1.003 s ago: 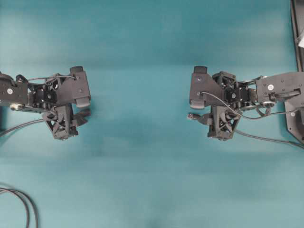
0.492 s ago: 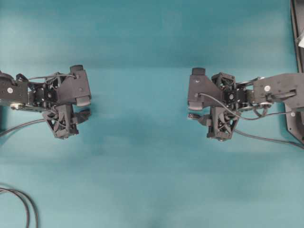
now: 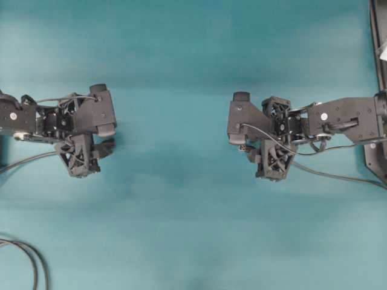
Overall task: Insert the USB using both arms.
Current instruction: 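Tighten both grippers on the connectors and settle the grasps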
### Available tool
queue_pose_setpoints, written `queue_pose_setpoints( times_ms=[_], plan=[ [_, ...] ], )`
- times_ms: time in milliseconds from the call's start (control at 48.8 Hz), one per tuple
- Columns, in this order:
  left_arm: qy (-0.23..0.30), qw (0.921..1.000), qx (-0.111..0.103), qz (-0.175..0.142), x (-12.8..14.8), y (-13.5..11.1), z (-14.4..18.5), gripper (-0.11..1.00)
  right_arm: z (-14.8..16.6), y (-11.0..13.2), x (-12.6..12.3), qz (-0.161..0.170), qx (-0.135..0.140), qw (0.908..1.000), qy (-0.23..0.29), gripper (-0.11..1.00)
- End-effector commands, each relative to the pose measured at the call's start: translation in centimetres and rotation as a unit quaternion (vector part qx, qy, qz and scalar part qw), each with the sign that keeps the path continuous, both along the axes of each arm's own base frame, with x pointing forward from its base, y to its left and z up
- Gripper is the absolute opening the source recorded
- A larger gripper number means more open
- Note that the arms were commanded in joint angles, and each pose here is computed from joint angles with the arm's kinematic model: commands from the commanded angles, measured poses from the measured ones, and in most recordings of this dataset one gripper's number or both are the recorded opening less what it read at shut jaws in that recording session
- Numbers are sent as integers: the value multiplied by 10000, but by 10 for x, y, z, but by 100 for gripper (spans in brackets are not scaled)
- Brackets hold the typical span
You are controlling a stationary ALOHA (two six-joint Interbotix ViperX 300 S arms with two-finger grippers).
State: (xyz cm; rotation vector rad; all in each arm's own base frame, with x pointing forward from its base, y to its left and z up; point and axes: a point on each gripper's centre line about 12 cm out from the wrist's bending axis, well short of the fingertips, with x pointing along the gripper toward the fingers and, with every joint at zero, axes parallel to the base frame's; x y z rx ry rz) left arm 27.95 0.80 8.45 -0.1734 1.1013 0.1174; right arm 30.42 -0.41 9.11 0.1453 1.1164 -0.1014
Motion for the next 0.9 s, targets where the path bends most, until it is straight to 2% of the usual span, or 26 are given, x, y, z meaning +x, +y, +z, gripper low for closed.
queue_pose_setpoints(
  times_ms=[0,287,492,717,881],
  plan=[
    [0,9998,-38,-186,3,-14,-1,53,3,1,6,9,3,9999,-100,54],
    [8,9998,-34,-201,2,-15,-1,53,-10,2,5,24,5,9999,107,53],
    [8,9997,-29,-230,2,-16,-1,53,-12,4,2,61,1,9998,192,36],
    [23,9996,-26,-268,1,-18,-2,53,-12,6,0,105,-7,9993,345,27],
    [23,9996,-30,-277,1,-19,-2,53,-13,6,-1,125,-16,9992,391,27]
  ],
)
